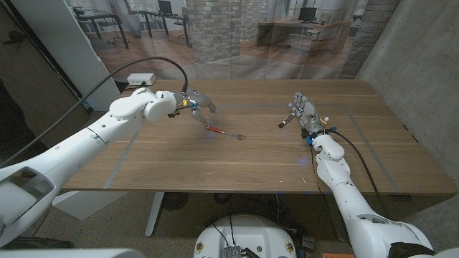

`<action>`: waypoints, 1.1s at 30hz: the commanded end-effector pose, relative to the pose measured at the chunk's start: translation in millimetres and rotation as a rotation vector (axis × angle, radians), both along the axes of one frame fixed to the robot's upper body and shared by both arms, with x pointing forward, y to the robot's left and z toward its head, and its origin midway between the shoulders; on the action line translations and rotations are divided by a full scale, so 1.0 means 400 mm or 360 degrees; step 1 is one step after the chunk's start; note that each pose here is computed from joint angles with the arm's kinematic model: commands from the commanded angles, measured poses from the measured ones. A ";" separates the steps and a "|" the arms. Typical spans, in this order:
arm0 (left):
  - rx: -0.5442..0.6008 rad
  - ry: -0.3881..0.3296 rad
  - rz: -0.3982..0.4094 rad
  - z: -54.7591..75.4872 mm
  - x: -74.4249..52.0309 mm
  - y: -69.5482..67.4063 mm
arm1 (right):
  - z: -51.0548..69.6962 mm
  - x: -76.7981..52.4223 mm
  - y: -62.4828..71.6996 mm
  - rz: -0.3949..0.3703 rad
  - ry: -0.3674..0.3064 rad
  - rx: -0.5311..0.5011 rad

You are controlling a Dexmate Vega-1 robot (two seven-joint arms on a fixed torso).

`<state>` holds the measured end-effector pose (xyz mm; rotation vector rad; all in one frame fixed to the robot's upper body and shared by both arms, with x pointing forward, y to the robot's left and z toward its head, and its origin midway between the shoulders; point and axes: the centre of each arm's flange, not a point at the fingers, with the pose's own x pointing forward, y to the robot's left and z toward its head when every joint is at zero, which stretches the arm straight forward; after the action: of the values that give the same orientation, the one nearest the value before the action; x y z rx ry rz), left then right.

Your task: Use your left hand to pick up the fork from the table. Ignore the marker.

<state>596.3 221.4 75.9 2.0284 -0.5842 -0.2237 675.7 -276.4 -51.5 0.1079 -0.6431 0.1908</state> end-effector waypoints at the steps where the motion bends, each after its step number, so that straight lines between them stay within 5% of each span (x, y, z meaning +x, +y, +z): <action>1: 0.0012 -0.0048 -0.0013 -0.027 0.003 0.002 | -0.002 0.003 0.000 0.0001 0.0005 0.0003; 33: 0.0002 -0.0117 0.0019 -0.065 0.065 0.024 | -0.002 0.020 0.001 -0.0009 0.0030 0.0003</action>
<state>614.4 231.8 51.4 2.0467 -0.6110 -0.1424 680.5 -276.2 -52.7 0.1083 -0.6297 0.1864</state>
